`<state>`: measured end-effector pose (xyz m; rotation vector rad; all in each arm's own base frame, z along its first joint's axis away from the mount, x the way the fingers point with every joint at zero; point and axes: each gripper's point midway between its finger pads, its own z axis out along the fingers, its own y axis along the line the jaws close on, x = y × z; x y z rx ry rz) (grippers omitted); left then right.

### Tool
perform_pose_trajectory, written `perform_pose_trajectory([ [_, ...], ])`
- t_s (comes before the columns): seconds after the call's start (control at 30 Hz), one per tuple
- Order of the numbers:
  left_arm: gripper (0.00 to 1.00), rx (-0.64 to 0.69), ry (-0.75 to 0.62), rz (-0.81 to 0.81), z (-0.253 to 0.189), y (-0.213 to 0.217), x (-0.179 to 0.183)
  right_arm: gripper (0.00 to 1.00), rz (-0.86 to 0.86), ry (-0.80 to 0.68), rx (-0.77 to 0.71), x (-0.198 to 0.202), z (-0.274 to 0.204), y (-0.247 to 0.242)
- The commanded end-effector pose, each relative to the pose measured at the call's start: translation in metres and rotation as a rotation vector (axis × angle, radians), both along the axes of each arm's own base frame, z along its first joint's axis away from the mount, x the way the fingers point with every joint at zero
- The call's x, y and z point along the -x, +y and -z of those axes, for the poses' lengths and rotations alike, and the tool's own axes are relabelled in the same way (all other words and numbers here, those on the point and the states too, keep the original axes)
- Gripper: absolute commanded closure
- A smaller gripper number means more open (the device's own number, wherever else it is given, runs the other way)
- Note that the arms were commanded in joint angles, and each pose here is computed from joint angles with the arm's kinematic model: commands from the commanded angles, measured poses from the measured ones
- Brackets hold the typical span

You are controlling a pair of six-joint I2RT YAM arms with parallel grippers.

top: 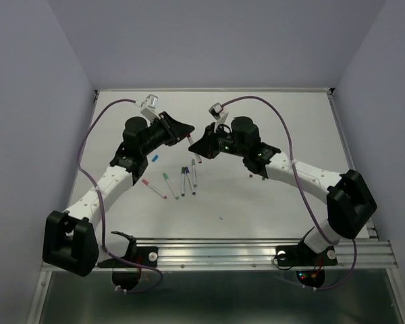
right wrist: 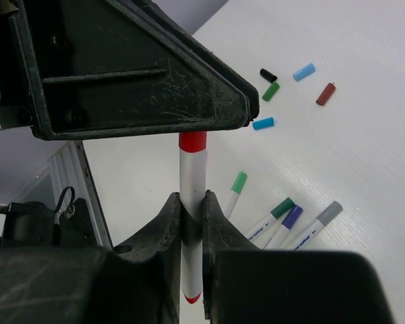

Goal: Open the pen caps

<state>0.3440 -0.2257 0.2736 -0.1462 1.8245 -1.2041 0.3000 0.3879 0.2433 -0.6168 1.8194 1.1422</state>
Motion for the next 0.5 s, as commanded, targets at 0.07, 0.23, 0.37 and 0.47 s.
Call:
perform_pose_trajectory([
  [0.07, 1.00, 0.015, -0.128, -0.096, -0.043, 0.022, -0.022, 0.99, -0.174, 0.119, 0.006, 0.062, 0.055, -0.015],
  [0.23, 1.00, -0.004, -0.162, -0.200, -0.061, 0.062, -0.052, 0.99, -0.192, 0.248, 0.033, 0.111, 0.091, -0.052],
  [0.37, 1.00, -0.004, -0.199, -0.295, -0.081, 0.092, -0.069, 0.99, -0.267, 0.367, -0.050, 0.154, 0.092, -0.065],
  [0.47, 1.00, -0.004, -0.201, -0.322, -0.084, 0.099, -0.074, 0.99, -0.217, 0.371, -0.053, 0.153, 0.094, -0.072],
])
